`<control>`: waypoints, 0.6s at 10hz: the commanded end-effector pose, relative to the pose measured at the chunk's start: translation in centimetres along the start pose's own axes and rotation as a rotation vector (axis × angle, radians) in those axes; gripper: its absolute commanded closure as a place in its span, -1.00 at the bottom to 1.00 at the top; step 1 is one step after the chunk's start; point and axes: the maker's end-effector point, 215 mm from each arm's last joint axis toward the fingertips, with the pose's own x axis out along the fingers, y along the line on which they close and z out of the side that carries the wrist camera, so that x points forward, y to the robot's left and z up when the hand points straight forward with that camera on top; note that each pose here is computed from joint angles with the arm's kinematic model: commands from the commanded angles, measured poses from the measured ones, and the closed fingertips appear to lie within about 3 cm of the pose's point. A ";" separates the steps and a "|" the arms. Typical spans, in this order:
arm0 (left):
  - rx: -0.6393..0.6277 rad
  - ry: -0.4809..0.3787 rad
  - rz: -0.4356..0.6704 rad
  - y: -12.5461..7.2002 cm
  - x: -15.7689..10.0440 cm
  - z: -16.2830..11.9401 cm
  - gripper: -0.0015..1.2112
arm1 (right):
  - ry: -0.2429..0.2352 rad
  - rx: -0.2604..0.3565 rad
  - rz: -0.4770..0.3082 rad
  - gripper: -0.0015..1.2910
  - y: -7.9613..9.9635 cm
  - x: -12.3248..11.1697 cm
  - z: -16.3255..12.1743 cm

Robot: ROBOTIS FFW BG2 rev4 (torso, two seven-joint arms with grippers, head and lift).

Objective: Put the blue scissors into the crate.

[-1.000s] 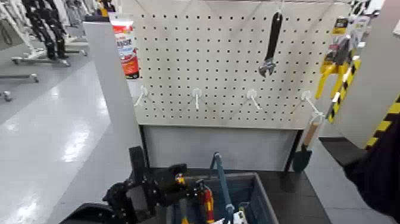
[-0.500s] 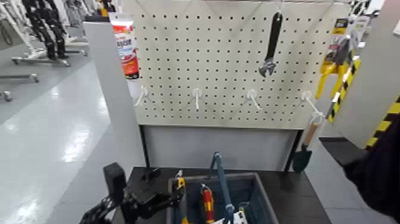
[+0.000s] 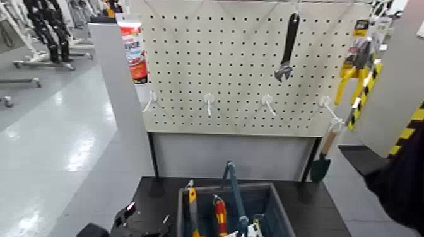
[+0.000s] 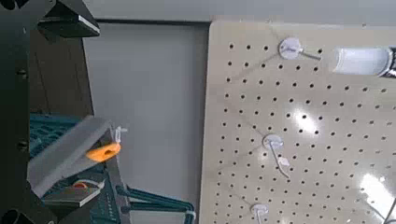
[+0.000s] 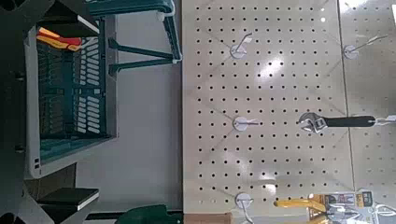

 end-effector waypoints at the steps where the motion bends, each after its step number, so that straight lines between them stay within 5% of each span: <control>1: -0.002 0.014 0.037 0.5 -1.7 -1.8 -0.82 | 0.001 0.001 -0.001 -0.84 0.0 0.0 0.0; 6: 0.008 0.017 0.039 -0.1 -1.9 -2.3 -0.82 | 0.016 -0.004 -0.005 -0.79 -0.1 0.1 -0.3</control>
